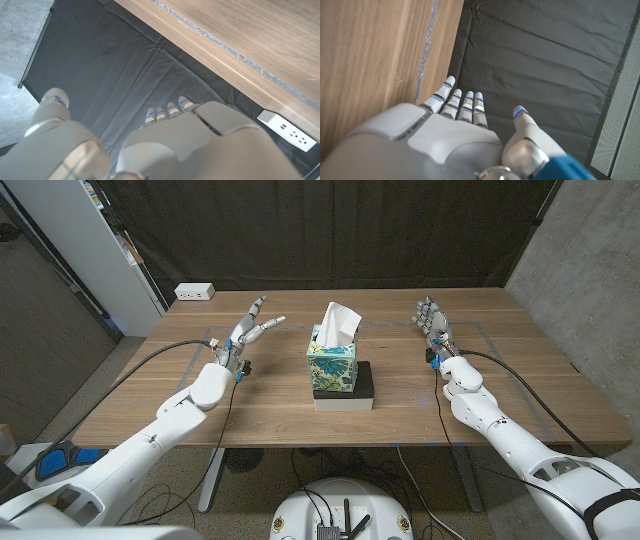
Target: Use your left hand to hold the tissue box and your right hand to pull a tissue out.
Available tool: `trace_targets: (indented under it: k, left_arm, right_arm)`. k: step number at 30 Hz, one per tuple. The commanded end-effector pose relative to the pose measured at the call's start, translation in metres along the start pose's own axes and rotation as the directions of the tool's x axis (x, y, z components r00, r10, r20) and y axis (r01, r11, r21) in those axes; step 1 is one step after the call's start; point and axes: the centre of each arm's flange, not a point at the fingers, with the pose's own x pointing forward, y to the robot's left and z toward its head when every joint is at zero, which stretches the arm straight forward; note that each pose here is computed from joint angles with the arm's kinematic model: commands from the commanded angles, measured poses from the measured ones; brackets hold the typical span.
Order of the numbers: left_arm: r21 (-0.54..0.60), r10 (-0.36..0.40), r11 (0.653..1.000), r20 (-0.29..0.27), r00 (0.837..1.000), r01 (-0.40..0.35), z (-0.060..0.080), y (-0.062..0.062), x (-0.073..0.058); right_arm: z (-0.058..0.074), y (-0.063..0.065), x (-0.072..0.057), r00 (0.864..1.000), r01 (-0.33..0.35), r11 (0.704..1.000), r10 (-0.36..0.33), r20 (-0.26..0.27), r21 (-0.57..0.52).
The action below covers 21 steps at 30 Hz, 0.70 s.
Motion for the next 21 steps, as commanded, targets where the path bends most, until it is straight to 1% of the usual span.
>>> trace_targets:
  k: [1, 6, 14, 21]
  left_arm:
    - [-0.002, 0.001, 1.0, -0.01, 1.0, -0.001, 0.003, -0.002, -0.015]
    - [-0.009, 0.006, 1.0, -0.017, 1.0, -0.006, 0.003, -0.004, -0.023]
    - [-0.005, 0.003, 1.0, -0.013, 1.0, -0.003, 0.005, -0.005, -0.031]
    - [-0.02, -0.005, 1.0, -0.016, 1.0, 0.005, 0.006, -0.011, -0.04]
  right_arm:
    - [0.001, 0.001, -0.002, 1.0, -0.001, 1.0, 0.001, 0.003, -0.003]
    - [0.001, 0.001, -0.003, 1.0, -0.001, 1.0, 0.001, 0.004, -0.003]
    - [0.001, 0.003, -0.006, 1.0, 0.003, 1.0, -0.003, 0.006, -0.002]
    - [0.004, 0.005, -0.008, 1.0, 0.002, 1.0, -0.002, 0.011, -0.008]
